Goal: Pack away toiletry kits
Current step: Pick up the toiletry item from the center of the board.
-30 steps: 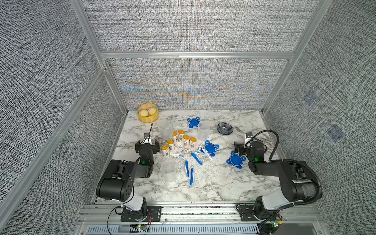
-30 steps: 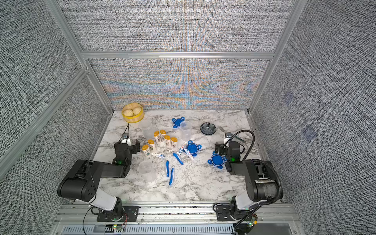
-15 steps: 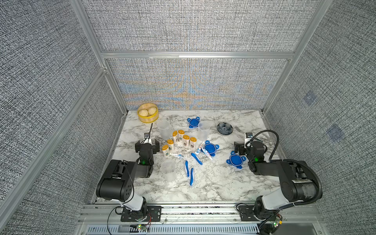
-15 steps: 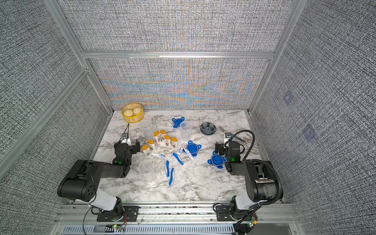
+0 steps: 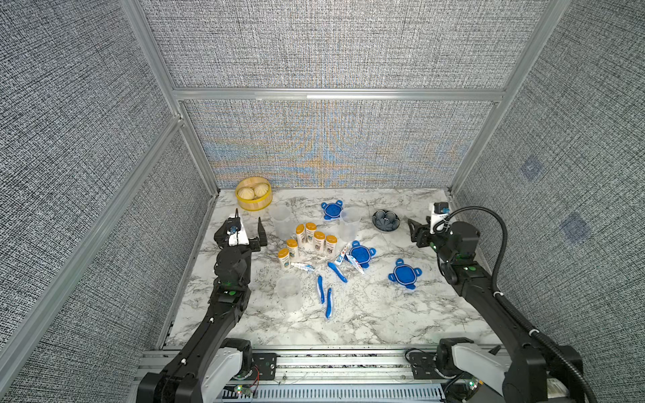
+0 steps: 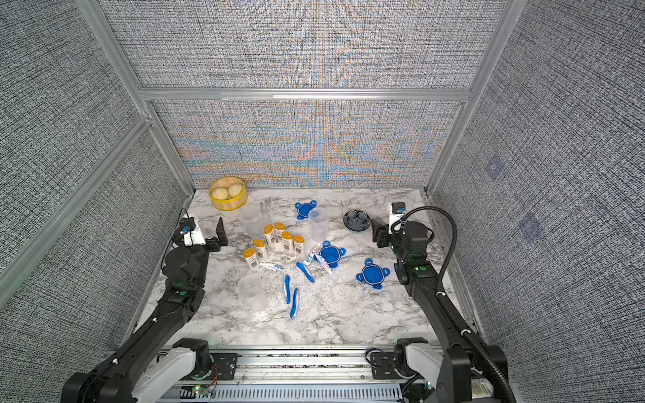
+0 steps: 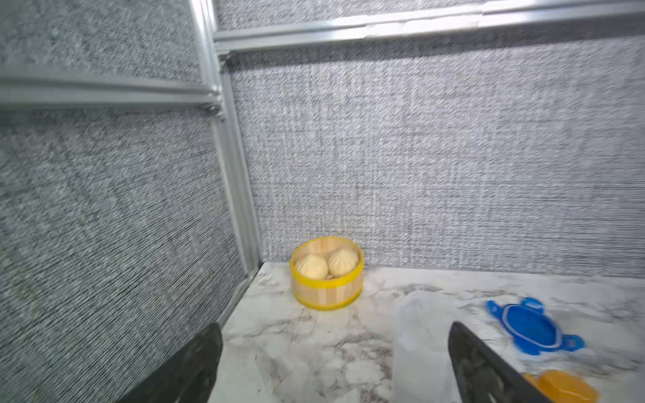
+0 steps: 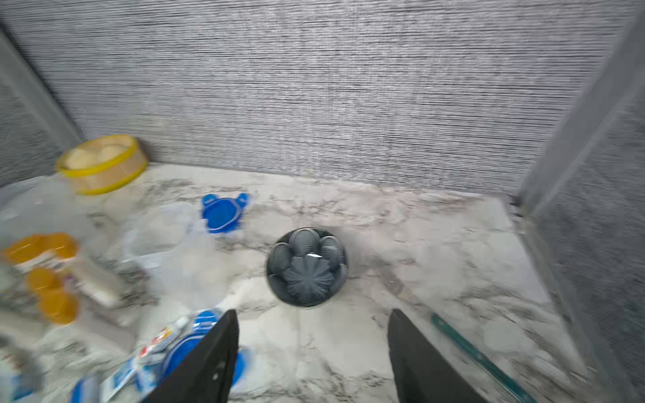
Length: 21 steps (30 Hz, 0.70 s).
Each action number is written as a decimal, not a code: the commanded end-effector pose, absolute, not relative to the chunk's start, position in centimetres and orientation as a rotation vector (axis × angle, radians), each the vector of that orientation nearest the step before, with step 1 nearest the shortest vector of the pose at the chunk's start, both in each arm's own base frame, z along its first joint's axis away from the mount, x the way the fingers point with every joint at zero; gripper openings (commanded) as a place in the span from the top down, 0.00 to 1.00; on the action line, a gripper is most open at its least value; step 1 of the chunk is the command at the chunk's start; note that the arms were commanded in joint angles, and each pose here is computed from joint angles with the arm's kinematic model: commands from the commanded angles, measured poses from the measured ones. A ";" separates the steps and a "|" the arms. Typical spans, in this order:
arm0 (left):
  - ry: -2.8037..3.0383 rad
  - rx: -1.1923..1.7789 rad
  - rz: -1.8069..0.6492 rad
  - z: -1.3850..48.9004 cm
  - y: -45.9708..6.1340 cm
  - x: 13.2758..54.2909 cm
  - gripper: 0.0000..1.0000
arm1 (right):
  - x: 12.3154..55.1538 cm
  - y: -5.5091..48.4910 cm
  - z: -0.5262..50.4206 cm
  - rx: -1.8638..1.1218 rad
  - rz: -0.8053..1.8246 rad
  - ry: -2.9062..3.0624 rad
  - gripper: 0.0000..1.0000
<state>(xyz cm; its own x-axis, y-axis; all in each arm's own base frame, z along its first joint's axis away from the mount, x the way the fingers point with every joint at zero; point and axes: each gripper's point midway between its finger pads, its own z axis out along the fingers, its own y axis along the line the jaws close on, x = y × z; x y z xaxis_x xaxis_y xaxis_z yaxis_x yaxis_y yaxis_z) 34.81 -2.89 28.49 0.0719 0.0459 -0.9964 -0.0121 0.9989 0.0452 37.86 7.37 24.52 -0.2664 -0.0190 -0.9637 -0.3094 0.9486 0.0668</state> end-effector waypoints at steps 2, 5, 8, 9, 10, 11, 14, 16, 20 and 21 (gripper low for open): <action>1.611 0.406 -0.208 26.8 -9.6 34.5 0.00 | 34.1 16.7 23.3 -0.710 0.658 1.863 0.35; 1.624 0.652 -0.386 25.7 -13.7 33.6 0.01 | 32.2 21.5 21.7 -0.970 0.745 1.882 0.43; 1.615 0.772 -0.511 25.2 -15.7 32.6 0.01 | 31.4 25.0 20.5 -1.123 0.763 1.895 0.44; 1.617 0.799 -0.547 25.1 -16.2 32.4 0.01 | 31.4 25.9 20.1 -1.154 0.765 1.906 0.45; 1.620 0.815 -0.571 25.0 -16.5 32.2 0.02 | 31.5 26.5 19.7 -1.172 0.769 1.924 0.46; 1.630 0.833 -0.593 24.9 -16.8 32.0 0.02 | 31.6 27.2 19.3 -1.184 0.776 1.943 0.48; 1.661 0.867 -0.605 24.1 -17.2 31.8 0.04 | 32.9 28.3 18.6 -1.187 0.748 1.980 0.51; 1.684 0.876 -0.604 23.5 -17.4 31.8 0.06 | 33.4 29.1 18.6 -1.200 0.739 1.985 0.52; 1.718 0.900 -0.601 22.7 -17.7 31.8 0.10 | 34.3 30.3 18.2 -1.237 0.705 1.997 0.52; 1.721 0.905 -0.597 22.7 -17.7 31.8 0.10 | 34.5 30.6 17.9 -1.245 0.699 2.003 0.52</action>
<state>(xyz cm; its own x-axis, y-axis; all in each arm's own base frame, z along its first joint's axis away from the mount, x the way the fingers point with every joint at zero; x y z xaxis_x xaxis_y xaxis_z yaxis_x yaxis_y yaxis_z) 32.28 -17.37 23.13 -0.1559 0.2570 -0.9538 0.7881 0.6144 0.0367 34.40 30.59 18.88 -0.3115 -0.5137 -0.7994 -0.9121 0.3977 0.0998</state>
